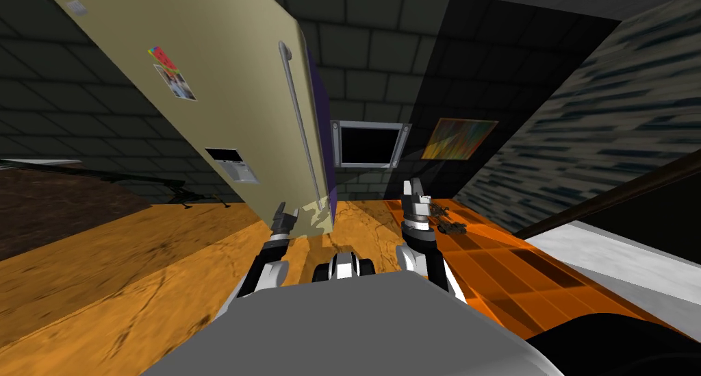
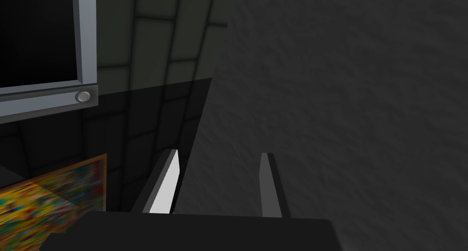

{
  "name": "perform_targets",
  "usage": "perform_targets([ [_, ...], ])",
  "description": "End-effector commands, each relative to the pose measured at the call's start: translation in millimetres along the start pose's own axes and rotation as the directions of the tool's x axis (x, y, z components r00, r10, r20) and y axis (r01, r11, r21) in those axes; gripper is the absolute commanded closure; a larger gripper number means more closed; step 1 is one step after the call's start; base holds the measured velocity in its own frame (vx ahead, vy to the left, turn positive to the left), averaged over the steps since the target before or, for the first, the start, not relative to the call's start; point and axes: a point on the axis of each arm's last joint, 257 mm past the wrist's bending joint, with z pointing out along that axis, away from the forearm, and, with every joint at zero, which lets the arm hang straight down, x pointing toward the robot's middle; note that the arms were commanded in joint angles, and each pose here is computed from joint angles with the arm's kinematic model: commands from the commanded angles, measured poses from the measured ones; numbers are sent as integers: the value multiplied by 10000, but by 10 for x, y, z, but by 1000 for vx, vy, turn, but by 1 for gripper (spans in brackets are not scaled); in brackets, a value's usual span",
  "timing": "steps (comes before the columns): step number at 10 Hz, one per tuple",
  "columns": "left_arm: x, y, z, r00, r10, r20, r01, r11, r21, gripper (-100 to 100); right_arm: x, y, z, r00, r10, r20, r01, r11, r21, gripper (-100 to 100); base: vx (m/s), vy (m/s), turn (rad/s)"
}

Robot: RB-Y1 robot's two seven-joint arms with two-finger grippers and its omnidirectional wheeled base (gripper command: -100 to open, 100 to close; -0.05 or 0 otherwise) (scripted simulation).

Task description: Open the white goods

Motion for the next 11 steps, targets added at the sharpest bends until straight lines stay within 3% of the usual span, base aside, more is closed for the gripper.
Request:
perform_targets([
  [1,-145,216,-57,9992,-229,317,241,9989,-393,-100,0,0,0,10000,0,0,0,10000,0,0,135,-60,22],
  [4,-322,475,-135,9957,-525,768,590,9947,-847,-100,0,0,0,10000,0,0,0,10000,0,0,145,-68,21],
  [7,-488,738,-236,9878,-863,1300,1028,9867,-1260,-100,0,0,0,10000,0,0,0,10000,0,0,152,-70,22],
  [9,-569,911,-314,9788,-1143,1698,1398,9792,-1471,-100,0,0,0,10000,0,0,0,10000,0,0,146,-68,23],
  [11,-607,1077,-395,9658,-1490,2122,1849,9696,-1605,-100,0,0,0,10000,1,0,-1,10000,-1,0,122,-70,17],
])
